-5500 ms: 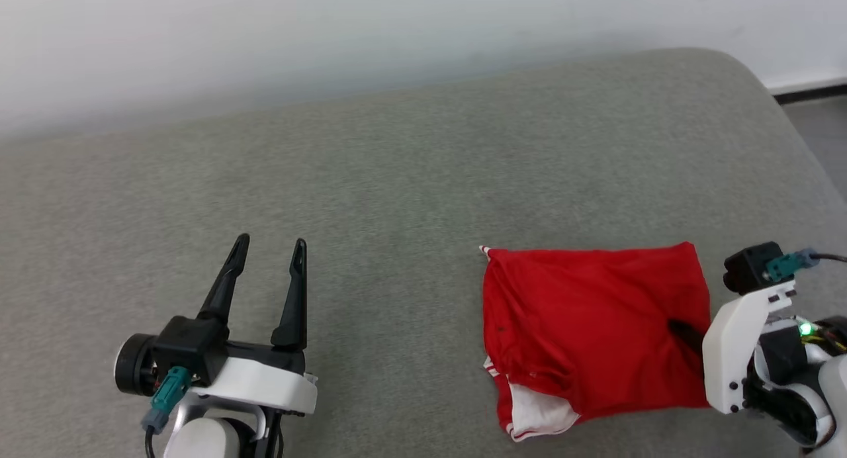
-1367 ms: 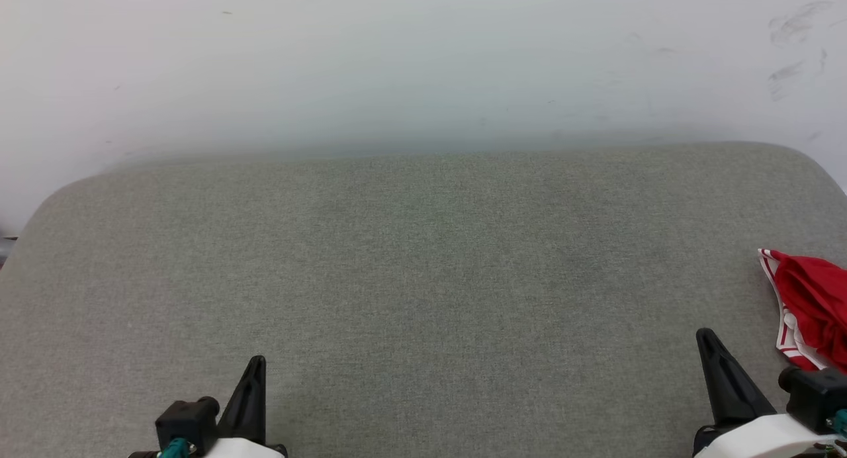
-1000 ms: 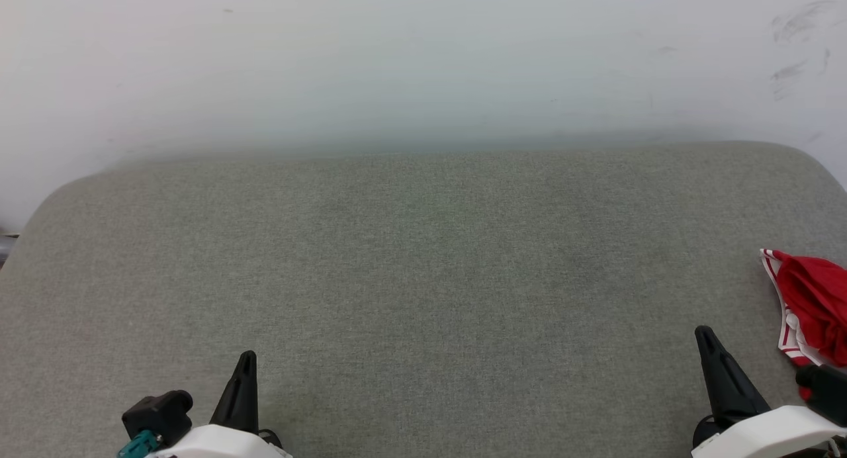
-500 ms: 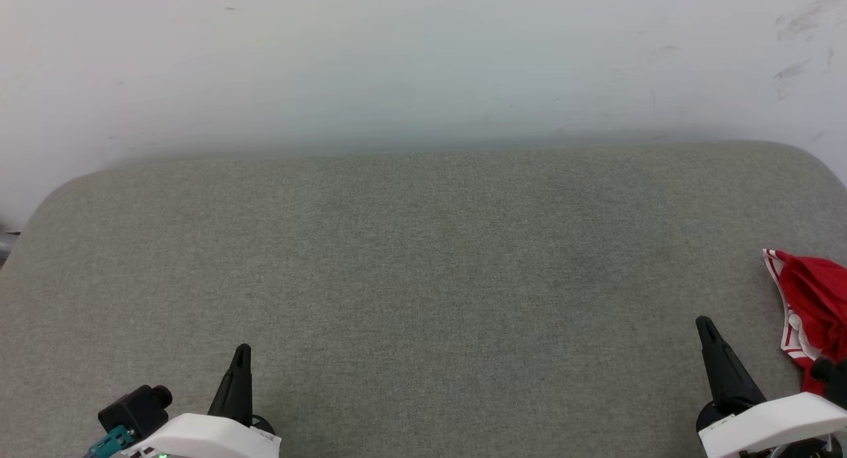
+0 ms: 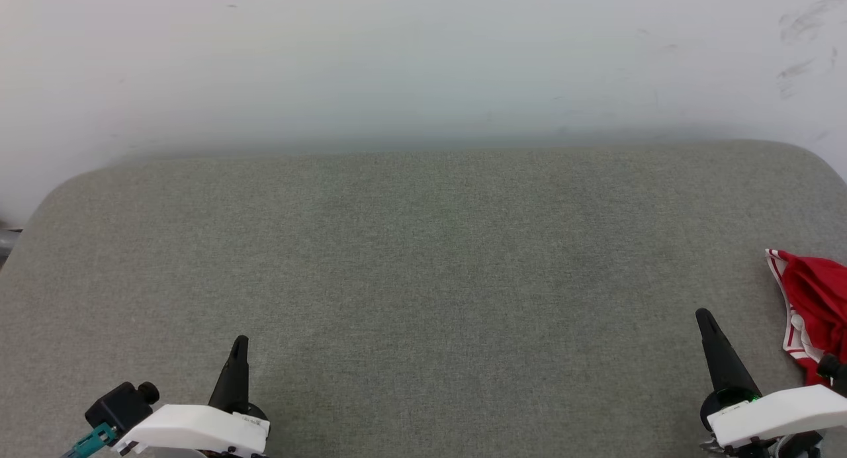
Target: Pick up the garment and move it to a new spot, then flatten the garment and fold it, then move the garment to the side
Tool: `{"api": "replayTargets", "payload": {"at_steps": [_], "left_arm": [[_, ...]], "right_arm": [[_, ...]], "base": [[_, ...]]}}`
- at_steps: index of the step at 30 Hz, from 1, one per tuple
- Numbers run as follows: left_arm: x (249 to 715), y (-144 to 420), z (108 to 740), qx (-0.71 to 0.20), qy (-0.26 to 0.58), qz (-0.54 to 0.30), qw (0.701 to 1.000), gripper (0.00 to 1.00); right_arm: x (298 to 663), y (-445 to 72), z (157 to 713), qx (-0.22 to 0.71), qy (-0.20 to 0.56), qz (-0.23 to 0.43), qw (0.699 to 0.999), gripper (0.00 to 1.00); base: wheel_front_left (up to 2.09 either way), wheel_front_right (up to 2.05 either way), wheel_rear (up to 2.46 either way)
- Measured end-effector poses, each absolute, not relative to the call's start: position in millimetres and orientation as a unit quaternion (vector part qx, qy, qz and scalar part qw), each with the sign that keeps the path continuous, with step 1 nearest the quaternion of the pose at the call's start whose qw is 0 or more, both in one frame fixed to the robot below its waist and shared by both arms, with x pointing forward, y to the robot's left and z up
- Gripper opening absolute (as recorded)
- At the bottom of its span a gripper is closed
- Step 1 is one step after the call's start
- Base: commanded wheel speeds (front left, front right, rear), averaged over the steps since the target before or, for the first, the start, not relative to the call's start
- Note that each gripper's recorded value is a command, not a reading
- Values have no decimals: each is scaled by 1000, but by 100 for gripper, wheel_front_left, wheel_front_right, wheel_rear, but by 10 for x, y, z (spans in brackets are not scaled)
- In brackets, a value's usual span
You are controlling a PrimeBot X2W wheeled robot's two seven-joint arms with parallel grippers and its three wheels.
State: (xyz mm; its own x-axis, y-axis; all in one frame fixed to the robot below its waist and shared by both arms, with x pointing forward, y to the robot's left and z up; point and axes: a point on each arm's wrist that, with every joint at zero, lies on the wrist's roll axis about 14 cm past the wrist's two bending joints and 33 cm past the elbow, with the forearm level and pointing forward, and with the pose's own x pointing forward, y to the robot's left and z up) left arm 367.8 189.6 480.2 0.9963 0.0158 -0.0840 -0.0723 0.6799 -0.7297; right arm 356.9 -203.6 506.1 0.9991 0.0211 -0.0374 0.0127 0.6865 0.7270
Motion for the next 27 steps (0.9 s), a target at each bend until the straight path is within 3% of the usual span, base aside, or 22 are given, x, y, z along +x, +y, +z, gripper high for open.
{"api": "replayTargets", "payload": {"at_steps": [27], "left_arm": [[3762,1938,4869,-536,30,25,843,0]], "right_arm": [[3689,-2029,5046,534,16,-2,845,0]], "base": [[0,0,0]]}}
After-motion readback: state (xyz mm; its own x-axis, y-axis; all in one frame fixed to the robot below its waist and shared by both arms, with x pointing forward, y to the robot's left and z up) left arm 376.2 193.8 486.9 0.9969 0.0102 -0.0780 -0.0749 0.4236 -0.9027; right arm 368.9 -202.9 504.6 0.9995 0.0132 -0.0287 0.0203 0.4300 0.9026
